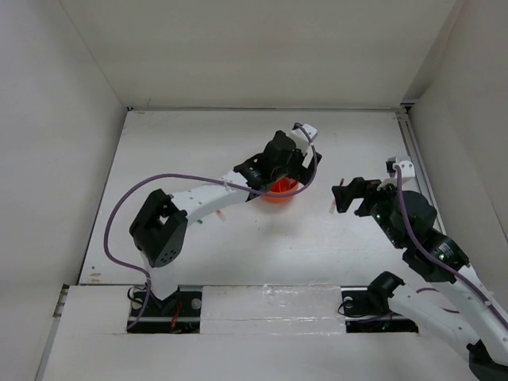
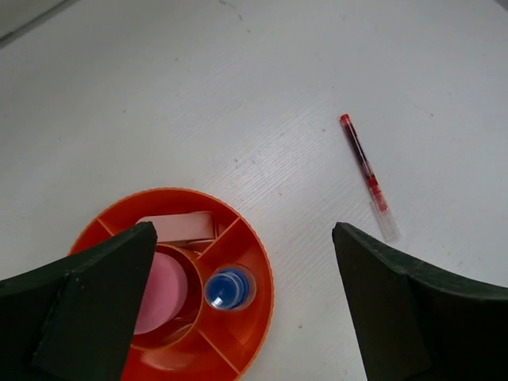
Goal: Sort the stationery into containers
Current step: Pick up the pen from the center of the board.
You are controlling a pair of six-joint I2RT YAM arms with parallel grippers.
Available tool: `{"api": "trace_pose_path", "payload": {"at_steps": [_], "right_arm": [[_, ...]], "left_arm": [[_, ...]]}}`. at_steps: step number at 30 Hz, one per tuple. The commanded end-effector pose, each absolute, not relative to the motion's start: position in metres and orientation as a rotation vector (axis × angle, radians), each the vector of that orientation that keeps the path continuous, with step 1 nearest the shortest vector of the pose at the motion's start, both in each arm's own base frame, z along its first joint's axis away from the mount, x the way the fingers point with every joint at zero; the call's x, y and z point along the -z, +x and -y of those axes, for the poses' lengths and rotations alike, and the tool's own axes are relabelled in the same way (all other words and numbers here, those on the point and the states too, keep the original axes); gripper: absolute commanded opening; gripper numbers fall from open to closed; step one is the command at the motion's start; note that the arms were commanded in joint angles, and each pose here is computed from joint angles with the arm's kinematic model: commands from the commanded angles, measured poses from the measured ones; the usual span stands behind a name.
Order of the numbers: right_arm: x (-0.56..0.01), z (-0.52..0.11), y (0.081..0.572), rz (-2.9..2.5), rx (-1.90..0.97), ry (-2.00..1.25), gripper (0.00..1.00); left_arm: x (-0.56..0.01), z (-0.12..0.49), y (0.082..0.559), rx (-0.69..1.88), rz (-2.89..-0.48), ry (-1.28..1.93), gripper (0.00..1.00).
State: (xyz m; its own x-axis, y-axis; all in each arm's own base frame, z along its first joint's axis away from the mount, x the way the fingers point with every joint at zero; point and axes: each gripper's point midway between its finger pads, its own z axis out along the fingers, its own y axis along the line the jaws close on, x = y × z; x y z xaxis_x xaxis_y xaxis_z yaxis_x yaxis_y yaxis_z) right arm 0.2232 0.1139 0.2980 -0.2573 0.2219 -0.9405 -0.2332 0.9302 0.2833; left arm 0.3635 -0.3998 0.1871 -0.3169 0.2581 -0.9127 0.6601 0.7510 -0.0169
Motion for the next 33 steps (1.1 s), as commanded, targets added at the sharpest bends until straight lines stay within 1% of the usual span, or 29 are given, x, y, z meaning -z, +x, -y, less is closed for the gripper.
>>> {"api": "trace_pose_path", "payload": {"at_steps": [1, 2, 6, 8, 9, 10, 11, 12, 14, 15, 17, 19, 20, 21, 22, 24, 26, 28, 29, 33], "right_arm": [[-0.297, -0.102, 0.23, -1.765, -0.376, 0.077, 1.0], [-0.293, -0.1, 0.231, -1.773, -0.36, 0.083, 1.0], [-0.276, -0.095, 0.246, -1.827, -0.285, 0.136, 1.0], [-0.251, -0.102, 0.262, -1.931, -0.238, 0.114, 1.0], [-0.24, -0.094, 0.271, -1.978, -0.198, 0.153, 1.0], [-0.223, -0.095, 0.285, -2.064, -0.145, 0.153, 1.0], [-0.21, -0.089, 0.288, -2.127, -0.105, 0.194, 1.0], [-0.204, -0.083, 0.297, -2.148, -0.072, 0.222, 1.0], [-0.186, -0.085, 0.305, -2.214, -0.016, 0.214, 1.0], [-0.186, -0.088, 0.312, -2.2, -0.025, 0.217, 1.0], [-0.174, -0.091, 0.323, -2.212, -0.023, 0.223, 1.0], [-0.163, -0.083, 0.333, -2.235, -0.017, 0.259, 1.0], [-0.149, -0.082, 0.337, -2.272, -0.011, 0.264, 1.0], [-0.148, -0.081, 0.343, -2.275, -0.018, 0.264, 0.99], [-0.143, -0.083, 0.346, -2.289, -0.044, 0.264, 0.98], [-0.133, -0.078, 0.353, -2.306, -0.026, 0.26, 0.96], [-0.128, -0.067, 0.36, -2.312, 0.0, 0.287, 0.92], [-0.113, -0.067, 0.361, -2.362, -0.022, 0.291, 0.9], [-0.112, -0.076, 0.364, -2.365, -0.085, 0.27, 0.88], [-0.101, -0.073, 0.368, -2.38, -0.071, 0.282, 0.83]], "left_arm": [[-0.276, 0.394, 0.36, 0.563, -1.737, 0.6, 0.95], [-0.29, 0.395, 0.354, 0.588, -1.716, 0.588, 1.0], [-0.333, 0.389, 0.349, 0.639, -1.673, 0.515, 1.0], [-0.361, 0.378, 0.355, 0.641, -1.672, 0.374, 1.0], [-0.372, 0.371, 0.355, 0.638, -1.674, 0.318, 1.0], [-0.37, 0.364, 0.355, 0.614, -1.719, 0.283, 1.0], [-0.388, 0.356, 0.358, 0.626, -1.718, 0.178, 1.0], [-0.392, 0.349, 0.359, 0.626, -1.739, 0.127, 1.0], [-0.381, 0.325, 0.365, 0.567, -1.826, 0.031, 1.0], [-0.379, 0.319, 0.366, 0.592, -1.855, -0.042, 1.0], [-0.36, 0.289, 0.374, 0.542, -1.942, -0.143, 1.0], [-0.344, 0.266, 0.377, 0.573, -2.008, -0.214, 1.0], [-0.336, 0.262, 0.376, 0.579, -2.032, -0.211, 1.0], [-0.331, 0.259, 0.374, 0.593, -2.039, -0.208, 1.0], [-0.314, 0.255, 0.37, 0.573, -2.069, -0.205, 1.0], [-0.315, 0.248, 0.36, 0.579, -2.06, -0.206, 1.0], [-0.305, 0.243, 0.356, 0.557, -2.076, -0.21, 1.0], [-0.303, 0.24, 0.353, 0.545, -2.077, -0.19, 1.0], [-0.303, 0.24, 0.353, 0.545, -2.078, -0.19, 1.0], [-0.298, 0.237, 0.351, 0.527, -2.087, -0.17, 1.0]]}}
